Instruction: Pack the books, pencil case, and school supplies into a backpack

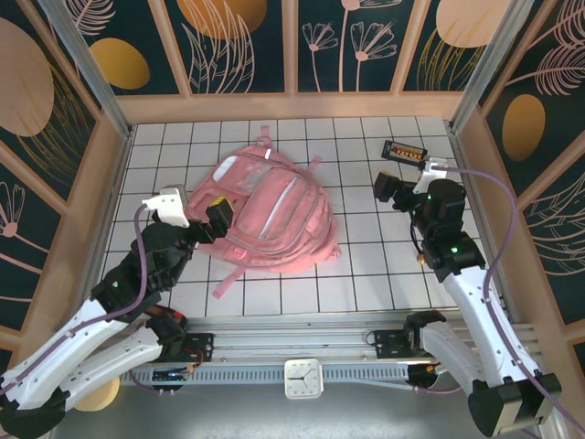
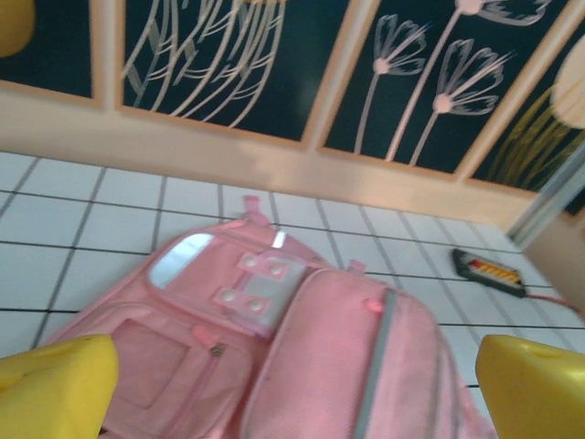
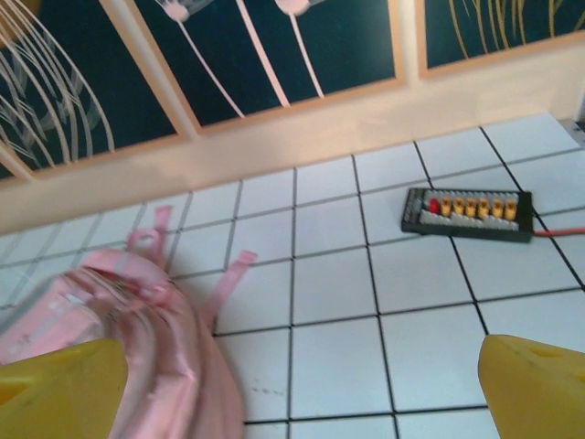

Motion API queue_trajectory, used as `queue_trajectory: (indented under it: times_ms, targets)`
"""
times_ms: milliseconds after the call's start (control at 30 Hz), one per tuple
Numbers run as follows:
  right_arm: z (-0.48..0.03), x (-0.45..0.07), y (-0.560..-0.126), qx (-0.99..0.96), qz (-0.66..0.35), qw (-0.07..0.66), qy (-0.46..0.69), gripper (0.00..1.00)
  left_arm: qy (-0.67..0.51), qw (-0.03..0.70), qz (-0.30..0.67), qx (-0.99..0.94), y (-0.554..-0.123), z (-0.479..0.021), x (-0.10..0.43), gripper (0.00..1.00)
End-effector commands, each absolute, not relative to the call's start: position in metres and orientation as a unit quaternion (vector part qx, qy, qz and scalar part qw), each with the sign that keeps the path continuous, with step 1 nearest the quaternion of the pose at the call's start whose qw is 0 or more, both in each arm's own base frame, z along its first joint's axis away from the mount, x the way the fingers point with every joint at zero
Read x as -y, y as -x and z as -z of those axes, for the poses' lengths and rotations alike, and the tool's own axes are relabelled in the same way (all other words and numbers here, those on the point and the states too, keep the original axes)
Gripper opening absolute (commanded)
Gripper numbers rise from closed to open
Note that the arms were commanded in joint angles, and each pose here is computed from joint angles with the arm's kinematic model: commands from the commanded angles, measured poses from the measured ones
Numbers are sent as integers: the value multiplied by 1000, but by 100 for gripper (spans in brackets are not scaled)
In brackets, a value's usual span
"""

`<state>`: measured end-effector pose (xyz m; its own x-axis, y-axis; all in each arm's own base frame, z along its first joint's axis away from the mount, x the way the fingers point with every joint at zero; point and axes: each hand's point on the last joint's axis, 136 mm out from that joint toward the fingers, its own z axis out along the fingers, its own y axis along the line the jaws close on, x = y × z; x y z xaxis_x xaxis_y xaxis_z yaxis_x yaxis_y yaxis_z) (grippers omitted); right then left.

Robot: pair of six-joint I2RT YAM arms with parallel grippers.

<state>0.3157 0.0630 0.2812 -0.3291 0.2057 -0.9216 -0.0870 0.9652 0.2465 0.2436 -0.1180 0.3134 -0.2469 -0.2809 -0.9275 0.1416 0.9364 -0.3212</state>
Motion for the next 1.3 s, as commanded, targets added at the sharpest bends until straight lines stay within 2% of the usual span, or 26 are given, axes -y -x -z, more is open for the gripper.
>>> queue_trajectory:
  times_ms: [0,167,333,500,633,833,1067,1267]
  targets:
    - [-262,-53,-331,-810,-77,582,-15,99,66,620,85,-778,-253,-292,96,99]
    - [-207,-36,-372,-811,-68,582,-11,99,47,592,16,-805,-278,-253,96,99]
    - [-160,-27,-402,-819,-49,572,10,99,56,601,-15,-797,-300,-246,90,99]
    - [-134,-16,-407,-810,-59,584,-5,99,119,583,-29,-803,-313,-211,53,99]
    - [-117,-15,-406,-807,-58,587,-11,98,140,597,-47,-788,-314,-196,33,99]
    - [-132,-10,-396,-774,-39,632,-2,98,135,593,-74,-790,-317,-177,12,99]
    - [-142,1,-368,-730,-24,682,-31,98,150,605,-95,-776,-329,-182,-24,99]
    - [-134,1,-376,-741,-24,671,-30,98,126,604,-116,-778,-340,-167,-37,99]
